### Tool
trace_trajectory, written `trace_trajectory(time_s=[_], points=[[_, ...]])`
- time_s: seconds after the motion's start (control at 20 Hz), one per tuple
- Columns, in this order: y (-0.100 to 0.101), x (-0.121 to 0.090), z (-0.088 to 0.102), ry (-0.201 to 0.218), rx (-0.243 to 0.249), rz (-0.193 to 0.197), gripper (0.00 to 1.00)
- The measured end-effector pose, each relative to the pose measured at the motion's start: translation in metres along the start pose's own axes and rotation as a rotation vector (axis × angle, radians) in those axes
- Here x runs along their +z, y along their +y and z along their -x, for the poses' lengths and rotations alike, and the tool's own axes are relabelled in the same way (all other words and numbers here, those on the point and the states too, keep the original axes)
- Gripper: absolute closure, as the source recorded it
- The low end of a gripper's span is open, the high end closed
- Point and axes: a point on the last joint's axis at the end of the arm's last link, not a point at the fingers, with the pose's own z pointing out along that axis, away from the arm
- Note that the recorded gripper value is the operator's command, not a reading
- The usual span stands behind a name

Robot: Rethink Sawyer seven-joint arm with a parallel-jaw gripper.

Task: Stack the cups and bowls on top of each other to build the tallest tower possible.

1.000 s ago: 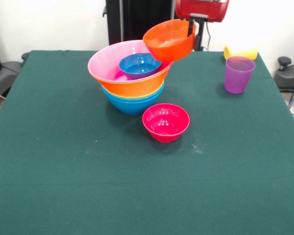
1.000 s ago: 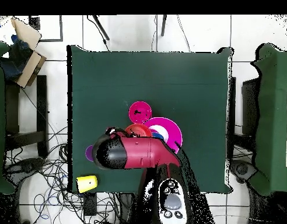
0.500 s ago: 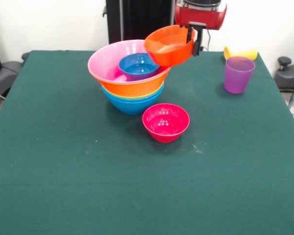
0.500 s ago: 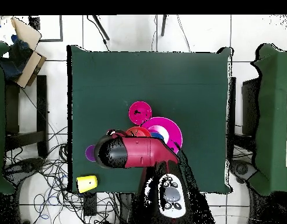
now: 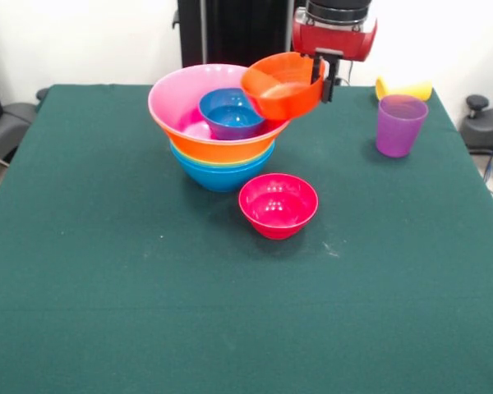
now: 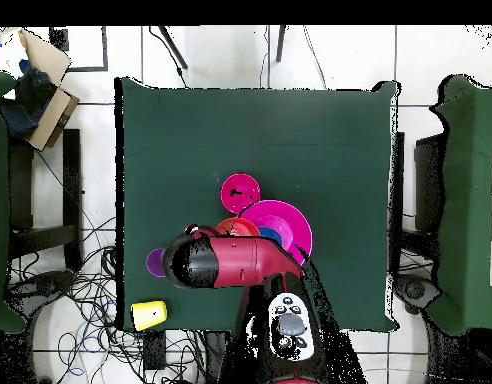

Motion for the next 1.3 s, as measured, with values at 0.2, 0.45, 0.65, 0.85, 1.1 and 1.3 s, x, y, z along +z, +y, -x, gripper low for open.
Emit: trace_trajectory(time_s=[0.2, 0.45, 0.65, 0.85, 1.1, 1.3], points=[[-0.002, 0.004, -0.002, 0.006, 0.001, -0.005, 1.0], [-0.003, -0.01, 0.001, -0.009, 0.004, -0.005, 1.0], [-0.007, -0.06, 0.003, 0.006, 0.013, -0.023, 1.0], [-0.016, -0.136, 0.0, 0.079, 0.041, -0.058, 1.0], [-0.034, -0.177, 0.0, 0.102, 0.08, -0.073, 1.0], [-0.052, -0.183, 0.013, 0.067, 0.118, -0.065, 1.0]])
